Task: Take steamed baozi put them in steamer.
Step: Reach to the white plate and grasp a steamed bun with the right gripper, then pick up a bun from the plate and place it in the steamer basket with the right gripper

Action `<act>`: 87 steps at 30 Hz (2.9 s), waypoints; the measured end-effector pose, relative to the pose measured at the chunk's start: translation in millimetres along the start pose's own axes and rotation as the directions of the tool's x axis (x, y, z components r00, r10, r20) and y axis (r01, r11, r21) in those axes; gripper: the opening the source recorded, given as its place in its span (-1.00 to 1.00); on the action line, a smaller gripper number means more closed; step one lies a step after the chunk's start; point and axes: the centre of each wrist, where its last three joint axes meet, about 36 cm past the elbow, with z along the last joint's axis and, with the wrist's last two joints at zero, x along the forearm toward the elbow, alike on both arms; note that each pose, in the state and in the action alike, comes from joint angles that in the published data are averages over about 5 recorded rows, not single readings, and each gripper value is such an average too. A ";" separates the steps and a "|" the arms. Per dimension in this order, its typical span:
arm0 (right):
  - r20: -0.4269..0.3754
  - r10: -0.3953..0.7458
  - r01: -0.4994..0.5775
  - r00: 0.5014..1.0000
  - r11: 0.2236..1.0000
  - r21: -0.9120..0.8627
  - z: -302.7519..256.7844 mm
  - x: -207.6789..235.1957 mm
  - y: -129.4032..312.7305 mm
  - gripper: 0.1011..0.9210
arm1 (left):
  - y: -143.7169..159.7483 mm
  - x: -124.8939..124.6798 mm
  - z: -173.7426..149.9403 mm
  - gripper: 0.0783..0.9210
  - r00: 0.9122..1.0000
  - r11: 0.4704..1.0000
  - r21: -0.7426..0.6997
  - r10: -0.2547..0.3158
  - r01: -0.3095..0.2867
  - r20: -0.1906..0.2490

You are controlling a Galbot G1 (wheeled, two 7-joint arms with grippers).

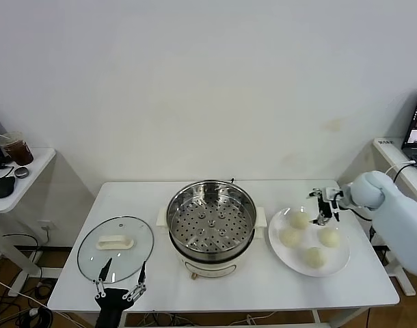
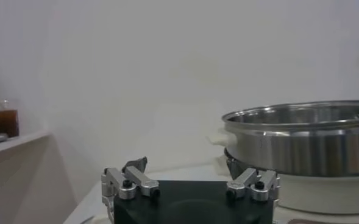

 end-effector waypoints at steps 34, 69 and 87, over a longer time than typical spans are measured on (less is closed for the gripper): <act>-0.077 -0.063 0.061 0.995 0.998 -0.025 -25.6 -57.0 -21.2 0.23 | 9.3 -1.5 -3.4 0.77 1.000 1.000 -0.023 -0.019 0.019 0.025; 0.166 0.077 -0.116 0.983 0.965 0.234 -87.1 141.6 -95.2 -0.13 | 12.2 -6.3 -20.6 0.77 0.998 1.000 -0.016 -0.001 0.002 0.071; 0.289 -0.165 -0.114 0.943 0.657 0.746 -298.6 137.3 -94.4 -0.13 | 19.5 -0.2 -28.6 0.77 0.995 0.999 -0.003 -0.054 0.054 0.079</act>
